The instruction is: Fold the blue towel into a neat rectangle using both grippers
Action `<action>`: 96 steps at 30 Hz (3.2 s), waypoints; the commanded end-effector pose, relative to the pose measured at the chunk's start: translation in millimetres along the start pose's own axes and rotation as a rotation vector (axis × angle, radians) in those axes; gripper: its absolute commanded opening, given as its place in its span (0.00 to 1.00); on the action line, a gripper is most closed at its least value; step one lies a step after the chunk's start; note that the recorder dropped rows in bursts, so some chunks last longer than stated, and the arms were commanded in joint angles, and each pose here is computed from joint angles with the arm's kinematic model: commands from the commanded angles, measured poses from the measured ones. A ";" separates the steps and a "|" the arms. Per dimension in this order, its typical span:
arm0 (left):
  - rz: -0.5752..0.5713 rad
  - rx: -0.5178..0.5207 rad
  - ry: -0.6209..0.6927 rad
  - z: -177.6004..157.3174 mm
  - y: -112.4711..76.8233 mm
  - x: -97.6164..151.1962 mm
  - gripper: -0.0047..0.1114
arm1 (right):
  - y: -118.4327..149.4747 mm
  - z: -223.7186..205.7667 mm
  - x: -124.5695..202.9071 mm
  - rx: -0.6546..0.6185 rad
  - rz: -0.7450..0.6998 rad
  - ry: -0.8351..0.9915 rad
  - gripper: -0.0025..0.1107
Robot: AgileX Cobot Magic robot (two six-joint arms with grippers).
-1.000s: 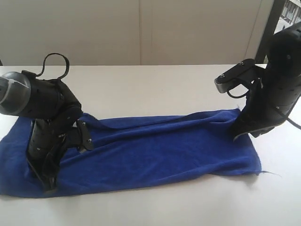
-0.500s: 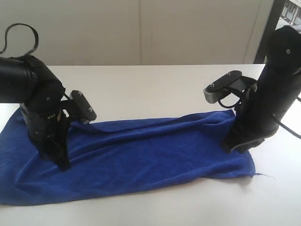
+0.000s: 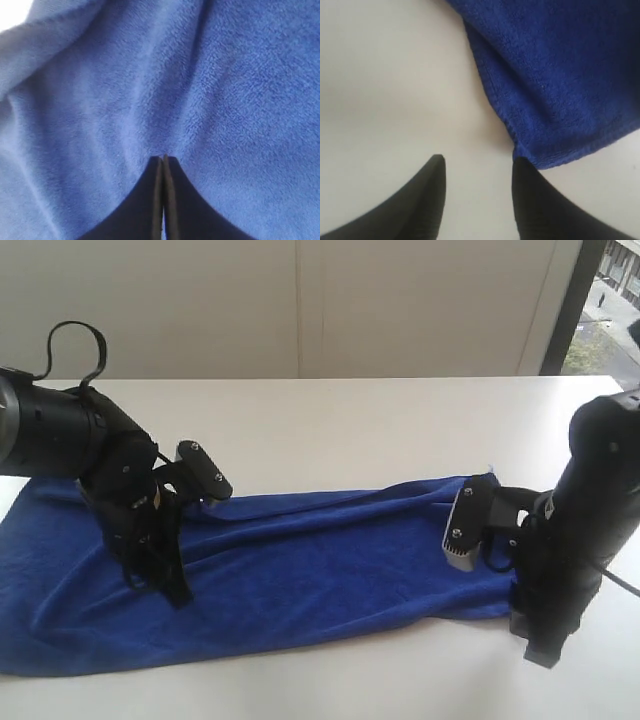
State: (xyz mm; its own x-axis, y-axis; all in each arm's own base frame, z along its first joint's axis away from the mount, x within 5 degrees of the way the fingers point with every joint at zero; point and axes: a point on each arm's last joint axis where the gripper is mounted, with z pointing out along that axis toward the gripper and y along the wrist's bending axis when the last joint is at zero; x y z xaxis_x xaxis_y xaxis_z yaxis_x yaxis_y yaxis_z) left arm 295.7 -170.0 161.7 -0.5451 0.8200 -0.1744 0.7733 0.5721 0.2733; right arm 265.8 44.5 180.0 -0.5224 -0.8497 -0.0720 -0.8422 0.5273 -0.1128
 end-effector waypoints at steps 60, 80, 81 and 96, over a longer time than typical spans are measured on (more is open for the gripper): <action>-0.033 0.050 0.058 19.6 -7.7 3.7 0.04 | 13.0 30.5 34.1 -0.078 -0.171 0.291 0.02; -0.054 0.013 -0.087 -28.0 4.4 -6.2 0.04 | -20.9 -56.4 10.3 0.457 0.312 -0.200 0.49; -0.057 0.006 -0.103 -33.8 5.5 -6.1 0.04 | -22.1 -58.1 7.9 0.454 0.398 -0.246 0.41; -0.043 0.084 0.342 -62.5 -0.6 40.6 0.04 | -15.0 37.9 -10.5 0.070 0.454 -0.068 0.02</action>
State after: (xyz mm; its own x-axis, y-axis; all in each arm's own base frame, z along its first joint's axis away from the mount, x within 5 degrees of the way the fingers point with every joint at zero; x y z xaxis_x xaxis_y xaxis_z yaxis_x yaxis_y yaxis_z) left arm 261.0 -143.9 209.7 -0.6345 0.7707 0.0592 0.7622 0.6111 0.2135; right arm 286.8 47.8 149.4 -0.8356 -0.5077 -0.2098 -0.4969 0.8614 -0.1056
